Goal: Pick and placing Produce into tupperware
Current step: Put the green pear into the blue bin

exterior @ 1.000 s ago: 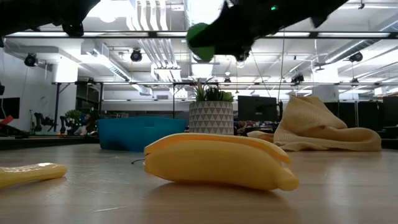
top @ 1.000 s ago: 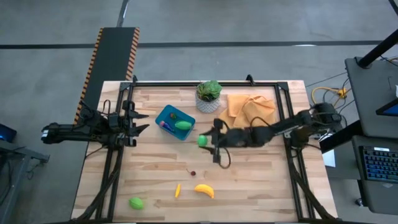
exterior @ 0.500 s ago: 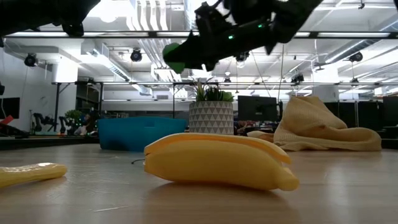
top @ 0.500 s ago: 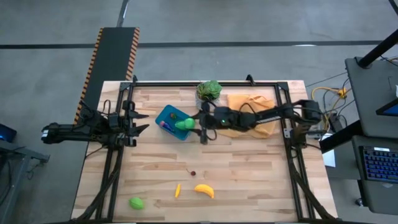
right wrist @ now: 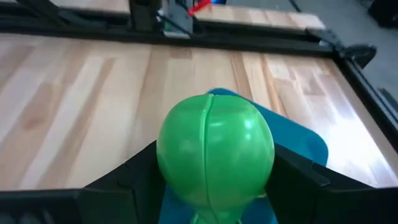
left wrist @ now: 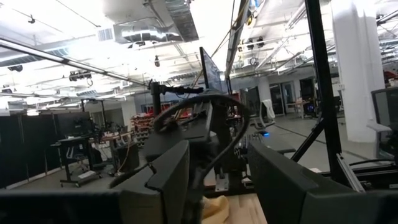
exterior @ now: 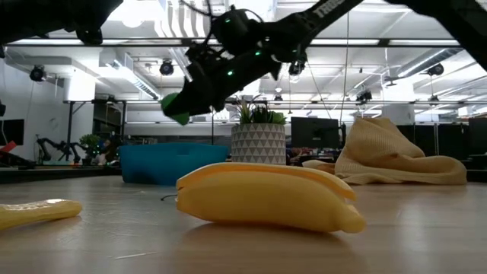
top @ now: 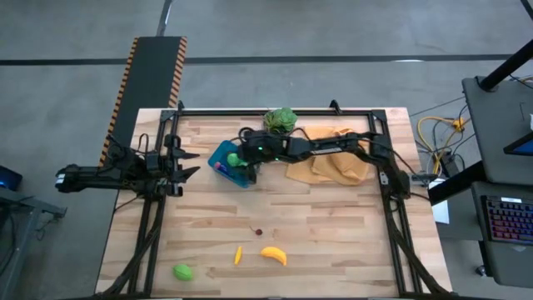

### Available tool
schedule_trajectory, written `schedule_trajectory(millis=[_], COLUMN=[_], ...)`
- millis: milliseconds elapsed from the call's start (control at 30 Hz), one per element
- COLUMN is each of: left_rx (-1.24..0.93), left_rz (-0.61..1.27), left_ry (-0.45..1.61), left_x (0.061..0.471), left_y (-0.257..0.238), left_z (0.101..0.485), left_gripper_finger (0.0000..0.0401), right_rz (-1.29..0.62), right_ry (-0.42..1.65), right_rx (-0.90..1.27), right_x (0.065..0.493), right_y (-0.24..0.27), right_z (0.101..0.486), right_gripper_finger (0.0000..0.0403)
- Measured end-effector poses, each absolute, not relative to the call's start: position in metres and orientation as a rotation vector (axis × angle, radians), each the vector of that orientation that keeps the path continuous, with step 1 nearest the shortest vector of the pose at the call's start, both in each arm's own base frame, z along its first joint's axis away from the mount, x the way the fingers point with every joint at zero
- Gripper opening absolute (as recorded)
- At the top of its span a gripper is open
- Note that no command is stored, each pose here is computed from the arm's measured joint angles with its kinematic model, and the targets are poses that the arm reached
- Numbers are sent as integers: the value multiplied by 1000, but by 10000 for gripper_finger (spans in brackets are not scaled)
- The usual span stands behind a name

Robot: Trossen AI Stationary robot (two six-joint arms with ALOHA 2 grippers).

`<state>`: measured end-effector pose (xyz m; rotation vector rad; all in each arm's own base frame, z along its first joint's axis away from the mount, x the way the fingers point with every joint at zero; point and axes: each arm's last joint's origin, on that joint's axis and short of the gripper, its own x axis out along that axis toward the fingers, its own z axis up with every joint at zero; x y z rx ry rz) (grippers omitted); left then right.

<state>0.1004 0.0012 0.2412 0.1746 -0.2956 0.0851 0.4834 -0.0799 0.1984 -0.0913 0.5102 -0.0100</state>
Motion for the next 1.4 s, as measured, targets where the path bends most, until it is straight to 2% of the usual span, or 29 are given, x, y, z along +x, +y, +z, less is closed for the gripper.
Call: schedule_trajectory(millis=[267, 600, 1167, 1400], left_rx=[175, 175, 176, 175], left_rz=[85, 84, 84, 84], left_ry=[-294, -294, -294, -294], left_x=[100, 100, 100, 100], left_y=[1, 1, 1, 1], left_z=[241, 241, 241, 241], left_gripper_finger=[151, 151, 151, 151], right_rz=[2, 3, 29, 30], right_ry=[589, 718, 737, 725], right_rx=[-72, -11, 1, 3], right_x=[514, 534, 535, 536], right_y=[-102, -117, -116, -116], right_z=[196, 179, 180, 181], right_gripper_finger=[219, 219, 220, 246])
